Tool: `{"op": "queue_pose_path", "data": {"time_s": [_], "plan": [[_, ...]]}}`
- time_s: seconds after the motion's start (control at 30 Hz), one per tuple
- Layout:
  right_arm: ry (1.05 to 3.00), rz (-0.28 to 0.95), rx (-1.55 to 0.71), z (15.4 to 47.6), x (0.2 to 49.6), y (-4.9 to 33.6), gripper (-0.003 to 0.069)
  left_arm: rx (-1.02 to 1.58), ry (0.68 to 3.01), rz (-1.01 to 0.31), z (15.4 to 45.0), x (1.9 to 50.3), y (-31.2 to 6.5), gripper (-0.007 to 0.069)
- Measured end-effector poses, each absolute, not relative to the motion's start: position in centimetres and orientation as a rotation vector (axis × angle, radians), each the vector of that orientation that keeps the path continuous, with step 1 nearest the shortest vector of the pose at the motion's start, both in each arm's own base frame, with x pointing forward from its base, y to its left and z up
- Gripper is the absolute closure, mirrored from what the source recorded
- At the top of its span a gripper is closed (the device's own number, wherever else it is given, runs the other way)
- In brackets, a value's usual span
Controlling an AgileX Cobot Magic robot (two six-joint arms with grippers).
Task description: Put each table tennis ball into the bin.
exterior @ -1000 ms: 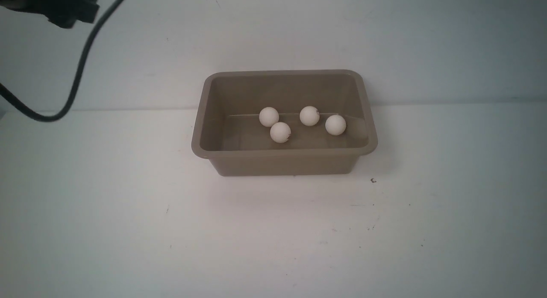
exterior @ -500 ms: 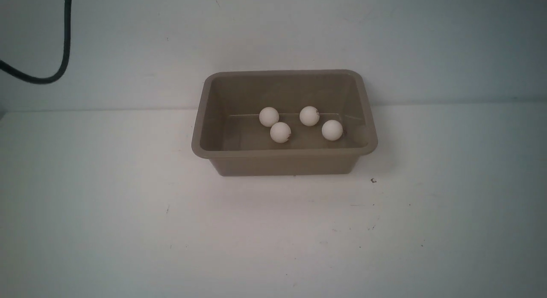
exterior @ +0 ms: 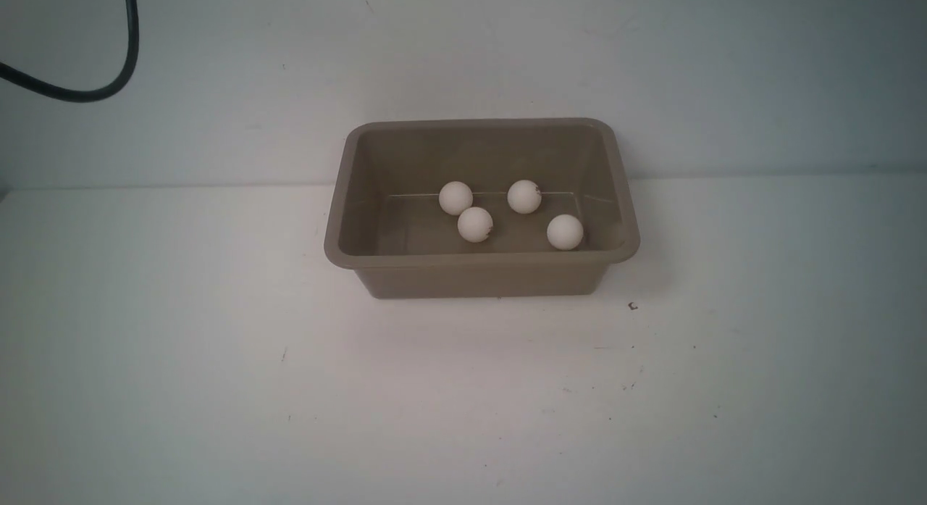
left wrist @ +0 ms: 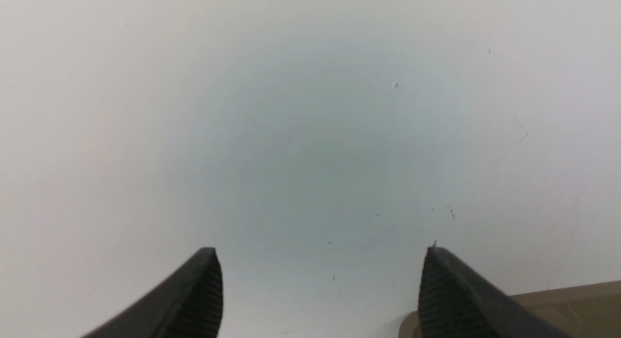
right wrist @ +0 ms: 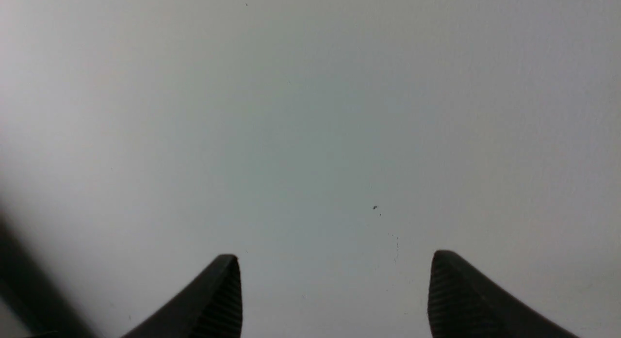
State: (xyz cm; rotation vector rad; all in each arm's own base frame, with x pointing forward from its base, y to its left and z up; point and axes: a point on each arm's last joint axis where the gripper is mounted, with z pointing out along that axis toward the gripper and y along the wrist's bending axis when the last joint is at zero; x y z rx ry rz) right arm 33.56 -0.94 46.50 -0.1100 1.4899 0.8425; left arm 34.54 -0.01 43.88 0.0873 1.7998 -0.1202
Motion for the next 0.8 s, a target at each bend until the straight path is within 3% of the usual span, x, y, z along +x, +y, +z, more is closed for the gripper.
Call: {"op": "queue_pose_path", "data": {"time_s": [0.2,0.57,0.7,0.8], "plan": [[1.463,0.713,-0.299,46.5,33.2,-0.5,0.0193,0.085,1.798,-0.127,43.9,34.5,0.0,0.0135],[1.486,0.019,-0.53,49.3,28.7,-1.5,0.0193,0.178,1.807,-0.069,43.7,34.5,-0.1,0.0135],[1.424,-0.14,-0.562,51.5,25.4,-1.2,0.0193,0.2,1.804,-0.053,43.7,34.5,-0.1,0.0135],[1.369,-0.184,-0.551,53.3,22.1,-0.7,0.0193,0.205,1.804,-0.048,43.7,34.5,-0.1,0.0135]]}}
